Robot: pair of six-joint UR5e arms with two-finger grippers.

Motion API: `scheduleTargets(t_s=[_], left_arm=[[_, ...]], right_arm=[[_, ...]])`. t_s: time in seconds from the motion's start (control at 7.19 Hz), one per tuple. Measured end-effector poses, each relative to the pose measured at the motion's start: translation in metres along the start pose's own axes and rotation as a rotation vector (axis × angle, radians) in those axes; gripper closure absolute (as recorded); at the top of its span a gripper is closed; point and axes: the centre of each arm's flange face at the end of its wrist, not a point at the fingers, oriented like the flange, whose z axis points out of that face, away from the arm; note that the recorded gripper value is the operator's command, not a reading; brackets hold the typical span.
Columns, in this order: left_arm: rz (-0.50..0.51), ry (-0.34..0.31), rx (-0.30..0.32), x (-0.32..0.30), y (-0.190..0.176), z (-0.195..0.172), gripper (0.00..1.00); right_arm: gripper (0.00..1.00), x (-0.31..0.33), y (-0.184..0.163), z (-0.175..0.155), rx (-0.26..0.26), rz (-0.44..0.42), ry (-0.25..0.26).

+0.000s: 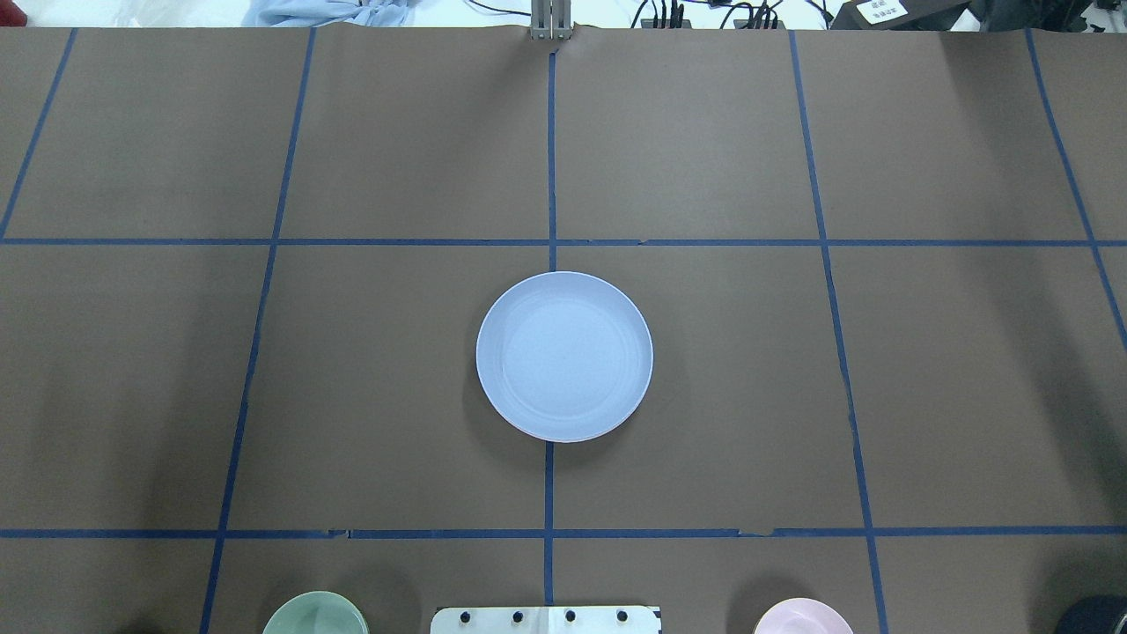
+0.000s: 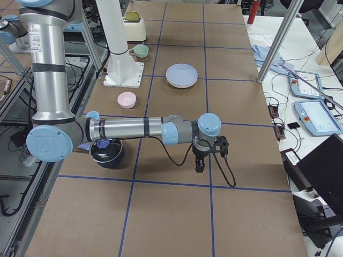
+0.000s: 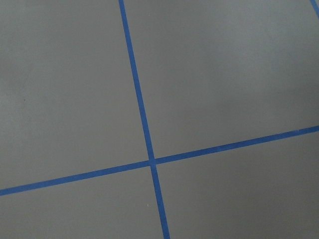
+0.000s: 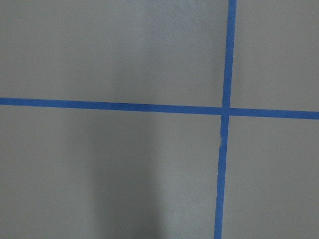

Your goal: Stack three plates with pink and blue

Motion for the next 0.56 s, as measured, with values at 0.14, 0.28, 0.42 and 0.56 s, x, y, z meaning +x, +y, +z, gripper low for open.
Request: scheduleTargets(t_s=[0.14, 0.28, 0.42, 0.56], left_arm=[[-0.016, -0.019, -0.015, -0.0036, 0.0017, 0.0017, 0.00], [-0.025, -0.026, -0.024, -0.0058, 0.0030, 0.0031, 0.00], [-0.029, -0.029, -0.028, -0.0067, 0.0036, 0.0037, 0.00], [-0.032, -0.030, -0.031, -0.0074, 0.0046, 0.0042, 0.00]], right_arm=[[0.00, 0.0007, 0.0007, 0.0005, -0.001, 0.001, 0.000], [0.00, 0.0011, 0.0014, 0.0008, -0.002, 0.002, 0.001], [0.00, 0.0012, 0.0015, 0.0007, -0.001, 0.001, 0.003], [0.00, 0.0014, 0.0014, 0.0006, -0.001, 0.001, 0.005]])
